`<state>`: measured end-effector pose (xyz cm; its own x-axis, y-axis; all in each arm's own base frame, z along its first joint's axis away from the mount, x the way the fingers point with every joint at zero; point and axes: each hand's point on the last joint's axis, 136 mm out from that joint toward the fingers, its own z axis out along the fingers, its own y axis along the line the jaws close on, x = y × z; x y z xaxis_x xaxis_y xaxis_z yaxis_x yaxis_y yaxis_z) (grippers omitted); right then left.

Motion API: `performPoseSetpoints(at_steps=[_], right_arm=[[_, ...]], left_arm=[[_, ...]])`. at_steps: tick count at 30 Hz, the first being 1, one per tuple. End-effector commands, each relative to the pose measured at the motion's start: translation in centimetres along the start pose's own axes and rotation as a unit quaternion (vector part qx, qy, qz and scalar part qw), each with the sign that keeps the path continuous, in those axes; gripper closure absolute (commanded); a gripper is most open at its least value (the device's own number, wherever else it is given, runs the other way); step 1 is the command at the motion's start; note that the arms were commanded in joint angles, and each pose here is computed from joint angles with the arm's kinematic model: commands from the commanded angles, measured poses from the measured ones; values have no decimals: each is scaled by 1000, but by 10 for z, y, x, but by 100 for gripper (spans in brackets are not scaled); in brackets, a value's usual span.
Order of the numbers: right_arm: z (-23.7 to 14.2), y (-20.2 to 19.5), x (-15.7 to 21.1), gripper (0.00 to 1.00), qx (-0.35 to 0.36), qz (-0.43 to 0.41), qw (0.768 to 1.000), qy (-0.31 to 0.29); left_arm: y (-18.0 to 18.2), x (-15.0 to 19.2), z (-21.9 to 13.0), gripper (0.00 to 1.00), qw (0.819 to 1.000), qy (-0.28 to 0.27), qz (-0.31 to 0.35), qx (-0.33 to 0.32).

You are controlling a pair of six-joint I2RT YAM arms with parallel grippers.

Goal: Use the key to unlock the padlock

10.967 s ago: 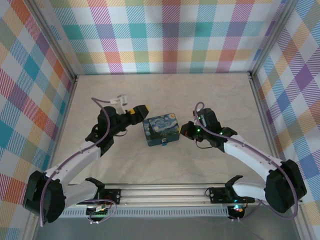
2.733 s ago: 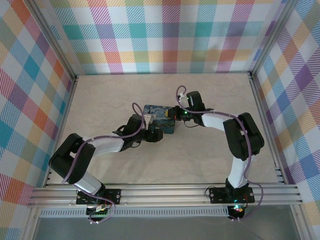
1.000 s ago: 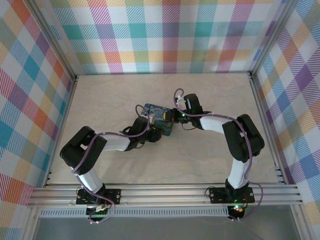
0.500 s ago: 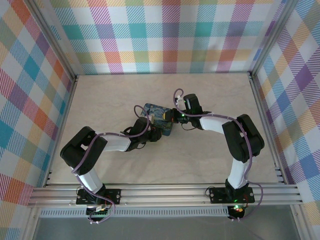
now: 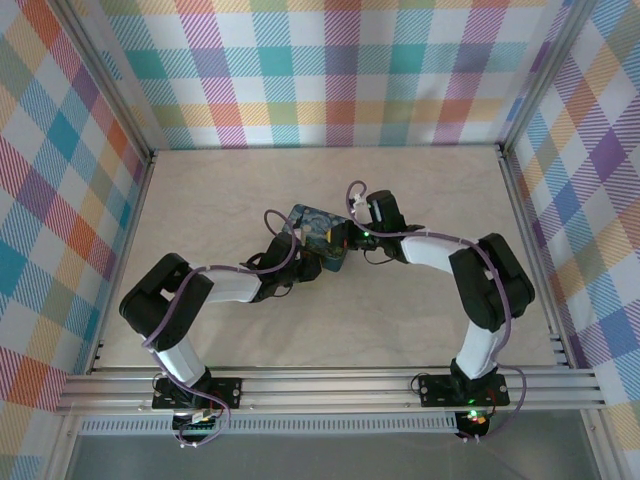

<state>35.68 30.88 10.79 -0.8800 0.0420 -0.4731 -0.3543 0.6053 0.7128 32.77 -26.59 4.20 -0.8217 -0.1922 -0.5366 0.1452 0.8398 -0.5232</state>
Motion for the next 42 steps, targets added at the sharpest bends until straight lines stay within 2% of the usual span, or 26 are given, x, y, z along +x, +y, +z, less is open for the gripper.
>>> performPoseSetpoints(at_steps=[1,6,17,25,29,42], right_arm=[[-19,18,-11,100,3,-56,998,-28],[-37,19,-7,100,21,-89,995,-47],[-63,-2,47,100,35,-125,990,-63],[-60,-10,80,100,44,-173,981,-78],[-49,-5,92,100,39,-208,975,-64],[-26,9,101,100,31,-251,965,-72]], left_arm=[[-33,-24,-17,75,998,-28,-17,51],[-42,-23,-22,75,997,-14,-36,70],[-57,-24,-30,76,991,23,-86,100],[-62,-25,-45,76,988,47,-103,104],[-63,-23,-50,76,985,60,-119,113],[-66,-27,-63,77,980,76,-146,114]])
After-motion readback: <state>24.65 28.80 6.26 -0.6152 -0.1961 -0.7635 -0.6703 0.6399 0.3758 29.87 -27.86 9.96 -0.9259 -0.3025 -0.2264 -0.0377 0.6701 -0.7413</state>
